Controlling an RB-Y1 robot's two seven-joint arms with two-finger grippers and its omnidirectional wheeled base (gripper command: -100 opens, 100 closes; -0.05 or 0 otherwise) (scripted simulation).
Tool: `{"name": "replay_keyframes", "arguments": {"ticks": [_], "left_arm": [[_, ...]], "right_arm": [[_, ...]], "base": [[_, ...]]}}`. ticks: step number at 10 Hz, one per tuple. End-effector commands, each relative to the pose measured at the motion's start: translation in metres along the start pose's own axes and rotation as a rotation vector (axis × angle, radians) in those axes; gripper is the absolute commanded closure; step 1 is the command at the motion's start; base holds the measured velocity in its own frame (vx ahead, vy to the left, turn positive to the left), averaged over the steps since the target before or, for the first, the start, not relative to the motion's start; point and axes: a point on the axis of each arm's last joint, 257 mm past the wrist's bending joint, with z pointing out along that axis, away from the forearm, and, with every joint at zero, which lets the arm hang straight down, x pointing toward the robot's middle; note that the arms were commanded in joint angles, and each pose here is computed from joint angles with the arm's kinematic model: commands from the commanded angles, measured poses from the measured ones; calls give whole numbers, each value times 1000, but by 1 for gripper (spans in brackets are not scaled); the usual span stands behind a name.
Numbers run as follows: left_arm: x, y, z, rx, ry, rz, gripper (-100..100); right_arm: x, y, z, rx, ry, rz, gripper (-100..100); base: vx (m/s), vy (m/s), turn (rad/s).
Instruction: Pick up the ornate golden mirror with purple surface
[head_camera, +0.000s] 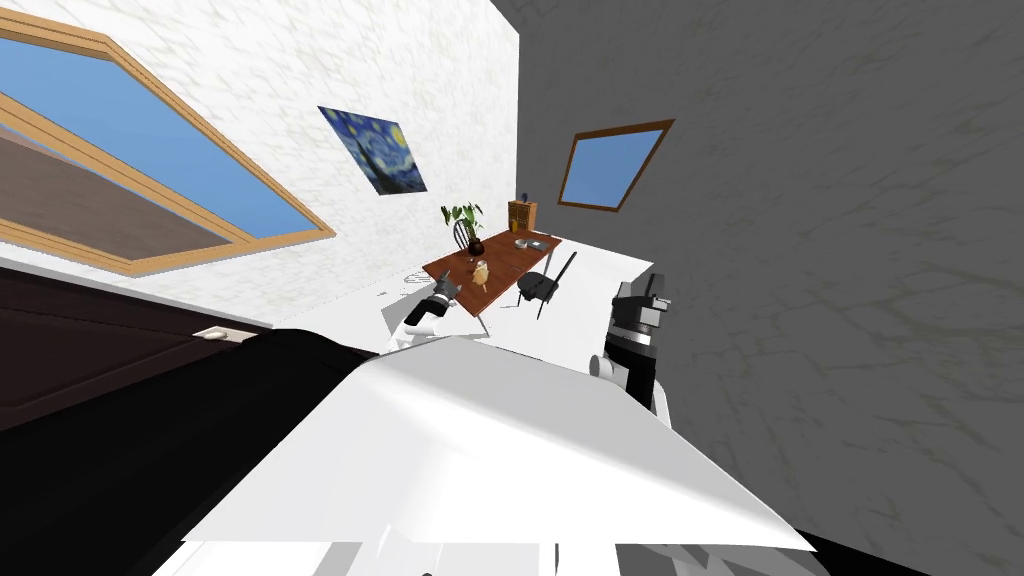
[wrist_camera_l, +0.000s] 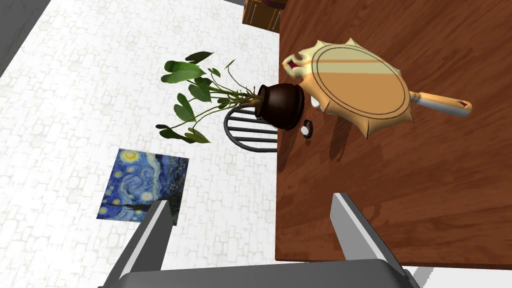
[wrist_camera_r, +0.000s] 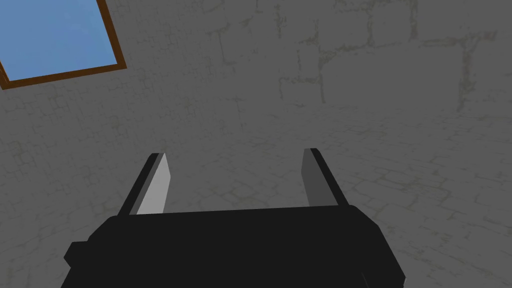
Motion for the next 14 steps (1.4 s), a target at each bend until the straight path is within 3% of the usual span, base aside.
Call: {"name": "replay_keyframes", "arguments": {"ticks": [1,4,5,7,8,9,10,12,13,14], "left_arm": [[-7,9,1,-41,-19,-27,-100],[-21,25,3,-112,-54,-76,-100],[-30,29,5,-134,-72,-127,-100],[-33,38,3,-170,-86,-127,-100],[-43,44,5,-199,-108,-179,-100],[-45,50,3,-225,-118,-179,-100],[-53,53,5,-244,-137,-233,-100],[-56,62,2,-281,-152,-233,-100],[-64,67,2,-310,-175,-286,-100],[-66,74,0,-334,-185,-287,-100]], "right_arm": [[0,0,0,0,0,0,0],[0,0,0,0,0,0,0],[0,0,0,0,0,0,0],[0,0,0,0,0,0,0],[0,0,0,0,0,0,0],[0,0,0,0,0,0,0],[0,0,0,0,0,0,0],[0,0,0,0,0,0,0],[0,0,0,0,0,0,0],[0,0,0,0,0,0,0]], "base": [[-12,-15,-43],[-6,-10,-45],[-6,-15,-95],[-2,-5,-26],[0,-9,-85],[2,-6,-54],[6,-10,-90],[2,-3,-22],[7,-4,-79],[8,-1,-50]]}}
